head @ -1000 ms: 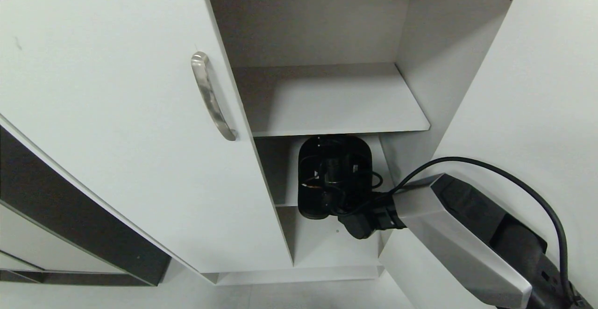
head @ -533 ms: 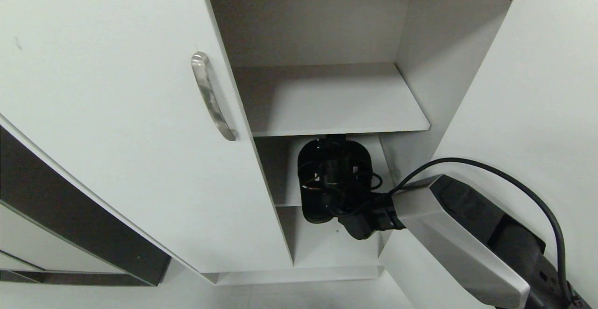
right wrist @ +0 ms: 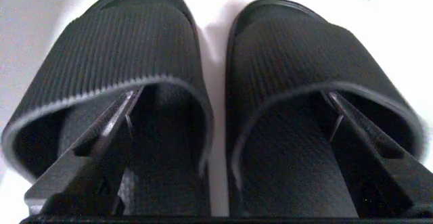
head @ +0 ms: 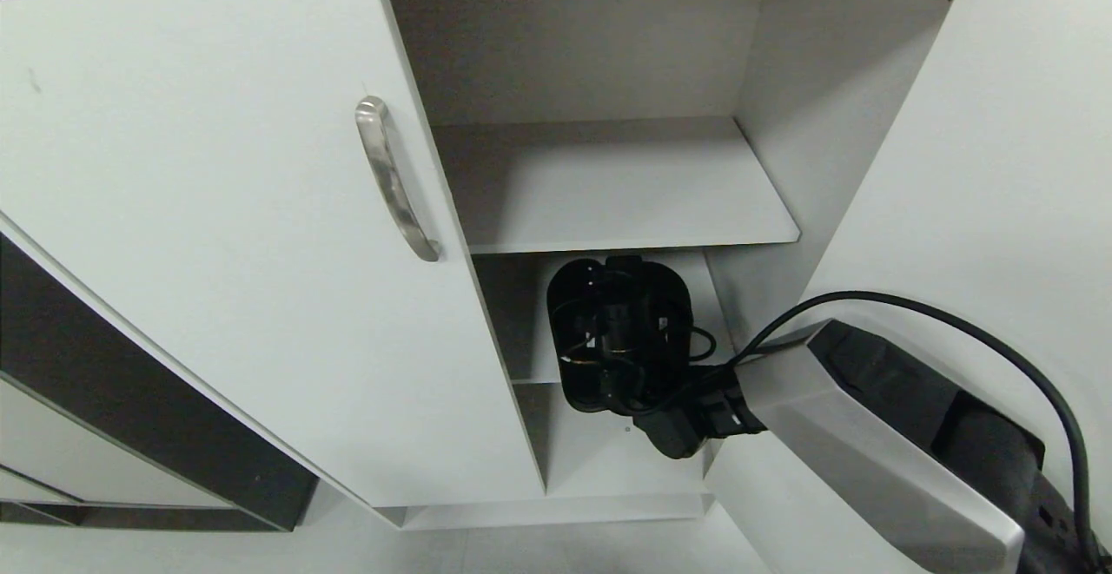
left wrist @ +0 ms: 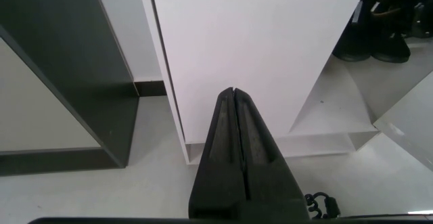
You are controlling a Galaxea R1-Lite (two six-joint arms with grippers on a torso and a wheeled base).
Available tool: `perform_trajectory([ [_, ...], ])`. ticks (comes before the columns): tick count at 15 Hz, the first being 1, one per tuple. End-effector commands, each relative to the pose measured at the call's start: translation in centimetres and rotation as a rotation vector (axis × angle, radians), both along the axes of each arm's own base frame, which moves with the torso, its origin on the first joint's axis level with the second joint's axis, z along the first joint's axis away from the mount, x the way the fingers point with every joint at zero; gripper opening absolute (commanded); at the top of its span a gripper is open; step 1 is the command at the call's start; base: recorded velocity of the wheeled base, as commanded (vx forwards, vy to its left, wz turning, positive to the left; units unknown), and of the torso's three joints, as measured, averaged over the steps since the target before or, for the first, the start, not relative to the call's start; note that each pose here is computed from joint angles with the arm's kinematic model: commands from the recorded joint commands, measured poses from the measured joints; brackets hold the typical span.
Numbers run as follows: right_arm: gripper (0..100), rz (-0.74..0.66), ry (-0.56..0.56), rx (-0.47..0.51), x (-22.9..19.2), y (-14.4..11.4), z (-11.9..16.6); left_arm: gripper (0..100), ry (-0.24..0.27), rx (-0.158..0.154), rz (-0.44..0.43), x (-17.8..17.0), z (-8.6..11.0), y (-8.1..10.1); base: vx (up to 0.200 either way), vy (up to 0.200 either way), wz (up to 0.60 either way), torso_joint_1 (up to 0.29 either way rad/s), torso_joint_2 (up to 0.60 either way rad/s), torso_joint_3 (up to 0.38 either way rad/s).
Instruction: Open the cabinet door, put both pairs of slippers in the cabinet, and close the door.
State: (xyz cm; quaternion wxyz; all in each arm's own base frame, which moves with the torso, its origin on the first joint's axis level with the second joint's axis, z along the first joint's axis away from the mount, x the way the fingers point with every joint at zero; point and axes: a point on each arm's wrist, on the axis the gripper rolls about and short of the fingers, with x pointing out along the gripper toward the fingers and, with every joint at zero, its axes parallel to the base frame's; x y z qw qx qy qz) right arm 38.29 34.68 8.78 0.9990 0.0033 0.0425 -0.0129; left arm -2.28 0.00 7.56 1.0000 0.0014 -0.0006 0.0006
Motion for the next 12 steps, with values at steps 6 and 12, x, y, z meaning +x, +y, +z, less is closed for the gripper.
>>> perform_trajectory([
  [6,100,0.065,0.032,-0.031,-6.5,-2.4,0.8,0,0.001,0.002,0.0,0.0,0.0,0.0,0.0,0.0,0.0,0.0,0.0,0.0],
  [12,100,0.126,0.02,-0.022,-10.4,-2.9,-0.2,0,0.001,0.003,0.0,0.0,0.0,0.0,0.0,0.0,0.0,0.0,0.0,0.0],
])
